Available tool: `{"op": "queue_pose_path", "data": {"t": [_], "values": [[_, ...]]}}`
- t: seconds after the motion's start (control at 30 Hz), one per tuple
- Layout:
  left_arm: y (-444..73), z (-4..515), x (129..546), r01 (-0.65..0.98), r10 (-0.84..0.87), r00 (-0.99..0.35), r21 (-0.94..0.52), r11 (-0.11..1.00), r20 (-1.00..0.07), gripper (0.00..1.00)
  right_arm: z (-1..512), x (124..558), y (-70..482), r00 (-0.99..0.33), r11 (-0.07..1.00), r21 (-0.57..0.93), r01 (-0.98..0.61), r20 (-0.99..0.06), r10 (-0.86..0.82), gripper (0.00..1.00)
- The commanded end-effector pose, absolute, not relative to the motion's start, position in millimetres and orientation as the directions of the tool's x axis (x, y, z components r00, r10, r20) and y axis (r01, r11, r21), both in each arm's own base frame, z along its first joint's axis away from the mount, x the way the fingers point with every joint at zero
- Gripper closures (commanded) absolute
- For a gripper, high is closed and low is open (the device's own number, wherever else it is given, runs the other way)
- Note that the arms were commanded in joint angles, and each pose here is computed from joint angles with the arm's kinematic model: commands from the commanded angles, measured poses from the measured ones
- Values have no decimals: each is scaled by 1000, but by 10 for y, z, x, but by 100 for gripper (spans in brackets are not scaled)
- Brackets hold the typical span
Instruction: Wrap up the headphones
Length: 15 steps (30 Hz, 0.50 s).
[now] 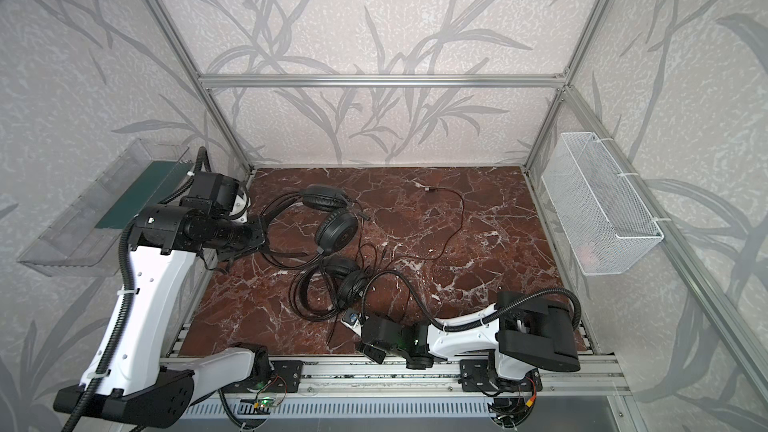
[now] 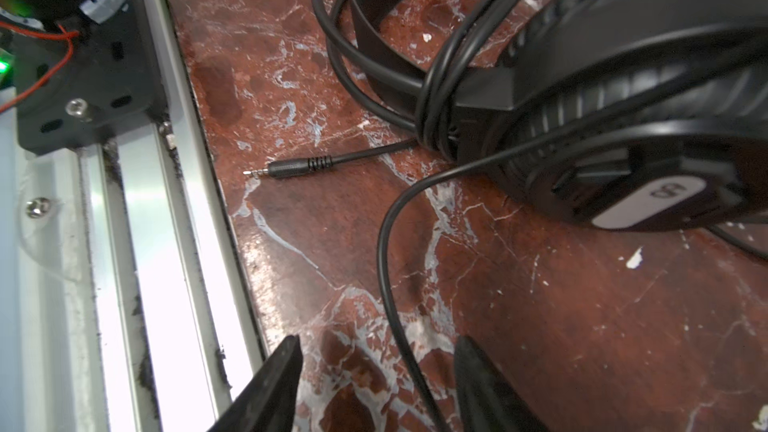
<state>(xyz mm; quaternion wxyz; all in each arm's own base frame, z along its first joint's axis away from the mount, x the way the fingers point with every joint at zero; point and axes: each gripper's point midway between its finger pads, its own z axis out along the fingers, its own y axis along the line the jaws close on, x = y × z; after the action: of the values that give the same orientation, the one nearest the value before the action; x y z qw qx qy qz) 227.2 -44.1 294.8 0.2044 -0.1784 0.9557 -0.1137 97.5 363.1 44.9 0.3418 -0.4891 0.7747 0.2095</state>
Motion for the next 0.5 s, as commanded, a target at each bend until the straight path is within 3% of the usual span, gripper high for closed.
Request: {"op": "queue_pose_path", "data": {"t": [0.0,0.13,0.23,0.47], "values": [[-493,3066,2299,-269,-395,-833,-341,901,-386,100,570,1039,3727,-274,453,-26,-891,-766,-582,51],[-479,3053,2302,-275,-398,-832,-335,901,-387,100,608,1017,3703,-279,449,-15,-893,-766,-579,71],[-472,3045,2305,-277,-399,-831,-333,901,-388,100,689,1000,3674,-281,448,-4,-894,-774,-568,81],[-474,3030,2321,-279,-401,-832,-334,900,-385,100,887,909,3580,-274,421,25,-907,-794,-543,90]]}}
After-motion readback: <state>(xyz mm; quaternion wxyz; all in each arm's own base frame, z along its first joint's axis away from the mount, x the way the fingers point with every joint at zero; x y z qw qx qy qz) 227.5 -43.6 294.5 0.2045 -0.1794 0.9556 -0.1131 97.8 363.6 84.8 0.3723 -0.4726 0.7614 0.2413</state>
